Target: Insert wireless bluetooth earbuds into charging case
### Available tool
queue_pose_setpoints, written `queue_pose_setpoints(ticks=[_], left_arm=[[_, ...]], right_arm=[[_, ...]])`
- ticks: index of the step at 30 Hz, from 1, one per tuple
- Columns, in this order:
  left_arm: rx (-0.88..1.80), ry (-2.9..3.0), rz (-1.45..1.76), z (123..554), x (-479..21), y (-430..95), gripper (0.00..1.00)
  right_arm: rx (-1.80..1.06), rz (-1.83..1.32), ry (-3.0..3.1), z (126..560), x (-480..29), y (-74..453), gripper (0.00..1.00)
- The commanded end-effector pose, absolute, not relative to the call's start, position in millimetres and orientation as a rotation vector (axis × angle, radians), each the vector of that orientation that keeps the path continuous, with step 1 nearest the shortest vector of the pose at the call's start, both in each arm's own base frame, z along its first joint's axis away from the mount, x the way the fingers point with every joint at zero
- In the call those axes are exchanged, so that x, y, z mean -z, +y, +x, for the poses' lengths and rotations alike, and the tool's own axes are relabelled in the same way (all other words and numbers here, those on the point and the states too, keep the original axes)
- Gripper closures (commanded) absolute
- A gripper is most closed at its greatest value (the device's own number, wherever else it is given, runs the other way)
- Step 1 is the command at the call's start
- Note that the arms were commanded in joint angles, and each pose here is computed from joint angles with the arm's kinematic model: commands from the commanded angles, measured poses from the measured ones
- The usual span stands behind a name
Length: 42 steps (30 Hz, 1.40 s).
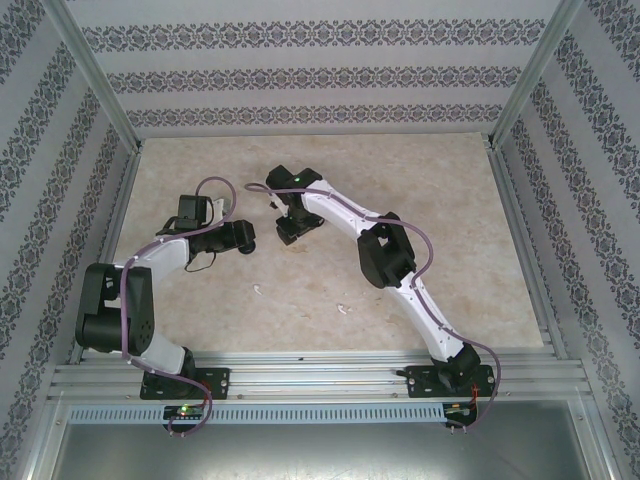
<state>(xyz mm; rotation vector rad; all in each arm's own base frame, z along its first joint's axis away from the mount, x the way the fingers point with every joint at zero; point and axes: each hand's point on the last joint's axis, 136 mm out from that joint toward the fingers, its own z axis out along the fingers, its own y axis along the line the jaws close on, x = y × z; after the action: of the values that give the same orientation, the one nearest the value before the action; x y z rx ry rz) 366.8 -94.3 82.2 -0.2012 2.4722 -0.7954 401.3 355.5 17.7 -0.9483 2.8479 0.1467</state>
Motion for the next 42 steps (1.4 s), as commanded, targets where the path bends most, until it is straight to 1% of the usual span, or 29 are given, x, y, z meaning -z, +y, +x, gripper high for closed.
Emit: queue_pose_setpoints(ticks=[1,6,9,15,21,26,31,34,42], left_arm=[[0.818,2.41,-0.178,373,-104,-94,0.38],[0.862,2.375,-0.142,369,-113,-99,0.38],[0.915,2.344,-0.109,367,-123,-105,0.38],[0.996,2.236,-0.032,358,-161,-113,0.38],[1.039,2.141,0.04,342,-205,-120,0.38],[1.192,2.077,0.146,322,-236,-138,0.37],[1.212,2.089,0.173,304,-246,-141,0.37],[1.24,2.124,0.161,295,-242,-142,0.37],[1.356,2.156,0.149,279,-239,-150,0.4]], right_arm=[[-0.152,-1.06,2.775,397,-11,369,0.53],[-0.154,-1.108,2.707,386,-17,373,0.59],[-0.212,-1.087,2.657,381,-28,374,0.6],[-0.346,-1.039,2.527,371,-69,376,0.6],[-0.43,-1.073,2.383,350,-113,377,0.6],[-0.449,-1.138,2.227,328,-148,382,0.6],[-0.451,-1.21,2.084,305,-177,391,0.62],[-0.45,-1.251,2.017,292,-186,395,0.63],[-0.433,-1.29,1.911,278,-213,400,0.64]])
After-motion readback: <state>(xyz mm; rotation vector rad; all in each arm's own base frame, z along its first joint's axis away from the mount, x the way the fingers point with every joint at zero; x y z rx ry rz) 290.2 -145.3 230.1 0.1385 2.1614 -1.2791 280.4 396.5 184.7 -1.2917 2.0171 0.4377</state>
